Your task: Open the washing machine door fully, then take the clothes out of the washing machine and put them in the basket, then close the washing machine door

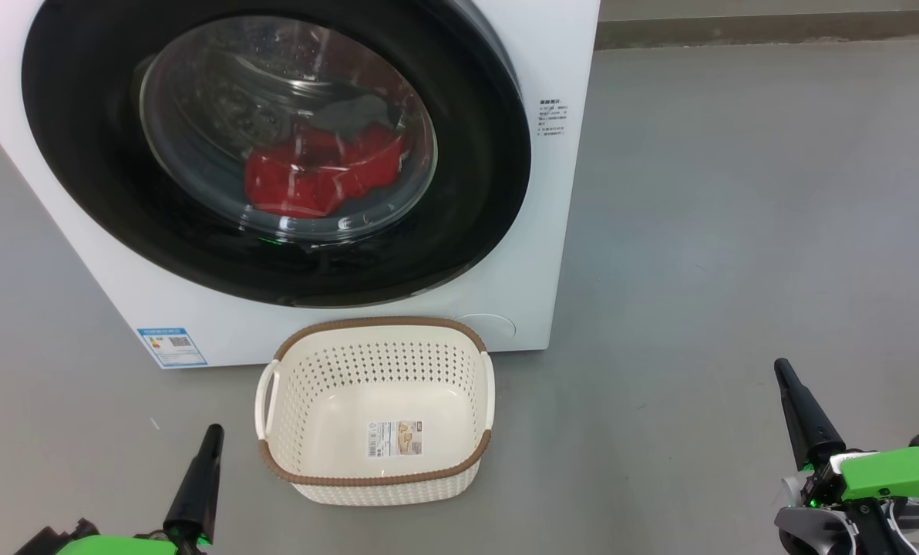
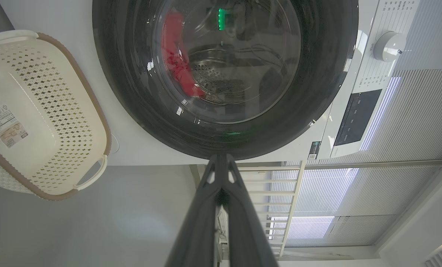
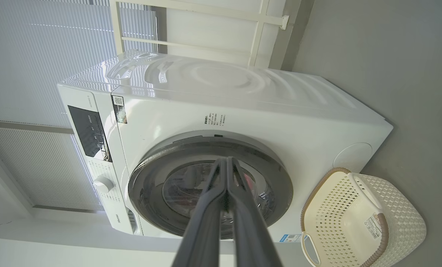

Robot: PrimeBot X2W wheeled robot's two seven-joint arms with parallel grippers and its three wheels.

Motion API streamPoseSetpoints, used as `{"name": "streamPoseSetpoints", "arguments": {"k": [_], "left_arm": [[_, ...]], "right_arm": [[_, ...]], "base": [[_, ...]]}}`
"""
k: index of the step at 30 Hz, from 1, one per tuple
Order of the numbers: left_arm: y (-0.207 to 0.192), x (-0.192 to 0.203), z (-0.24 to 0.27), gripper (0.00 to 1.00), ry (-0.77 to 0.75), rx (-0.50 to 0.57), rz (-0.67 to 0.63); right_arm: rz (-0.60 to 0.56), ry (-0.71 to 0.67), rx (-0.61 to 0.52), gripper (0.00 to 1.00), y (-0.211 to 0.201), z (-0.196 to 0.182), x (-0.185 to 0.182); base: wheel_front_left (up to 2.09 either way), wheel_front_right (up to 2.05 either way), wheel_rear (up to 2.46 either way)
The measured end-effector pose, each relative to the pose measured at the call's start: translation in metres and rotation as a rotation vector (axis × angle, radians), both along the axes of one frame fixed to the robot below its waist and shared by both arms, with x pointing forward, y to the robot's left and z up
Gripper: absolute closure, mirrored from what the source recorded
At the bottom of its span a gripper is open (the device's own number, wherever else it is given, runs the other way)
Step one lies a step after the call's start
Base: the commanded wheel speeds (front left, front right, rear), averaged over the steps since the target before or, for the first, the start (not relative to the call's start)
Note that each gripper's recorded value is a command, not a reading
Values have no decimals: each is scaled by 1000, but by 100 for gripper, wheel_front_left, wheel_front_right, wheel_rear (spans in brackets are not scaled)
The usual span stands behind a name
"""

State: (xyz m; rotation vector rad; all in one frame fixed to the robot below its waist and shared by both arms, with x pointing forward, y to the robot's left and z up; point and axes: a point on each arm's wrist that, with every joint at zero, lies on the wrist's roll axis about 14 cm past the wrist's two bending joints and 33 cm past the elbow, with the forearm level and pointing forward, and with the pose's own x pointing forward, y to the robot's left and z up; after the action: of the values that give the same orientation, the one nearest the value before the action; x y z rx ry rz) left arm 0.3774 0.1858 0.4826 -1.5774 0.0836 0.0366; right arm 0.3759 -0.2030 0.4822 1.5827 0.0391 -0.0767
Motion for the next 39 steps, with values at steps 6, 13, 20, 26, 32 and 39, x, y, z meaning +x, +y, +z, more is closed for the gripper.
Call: {"name": "streamPoseSetpoints", "arguments": {"k": [6, 13, 20, 26, 32, 39], "left_arm": [[0, 0, 0, 100, 0, 0, 0], [-9, -18, -37, 0, 114, -25, -7], [-15, -23, -45, 0, 139, -25, -17], [-20, -17, -40, 0, 125, -20, -28], [-27, -10, -33, 0, 104, -11, -39], [-32, -5, -28, 0, 89, 23, -47]], "right_arm": [[0, 0, 0, 100, 0, 0, 0], [6, 125, 32, 0, 10, -41, -20], [3, 150, 38, 0, 13, -49, -26], [10, 145, 34, 0, 17, -47, -24], [5, 137, 25, 0, 18, -44, -21], [11, 109, 1, 0, 21, -35, -13]], "base": [[0, 0, 0], [0, 0, 0], [0, 0, 0], [0, 0, 0], [0, 0, 0], [0, 0, 0]]}}
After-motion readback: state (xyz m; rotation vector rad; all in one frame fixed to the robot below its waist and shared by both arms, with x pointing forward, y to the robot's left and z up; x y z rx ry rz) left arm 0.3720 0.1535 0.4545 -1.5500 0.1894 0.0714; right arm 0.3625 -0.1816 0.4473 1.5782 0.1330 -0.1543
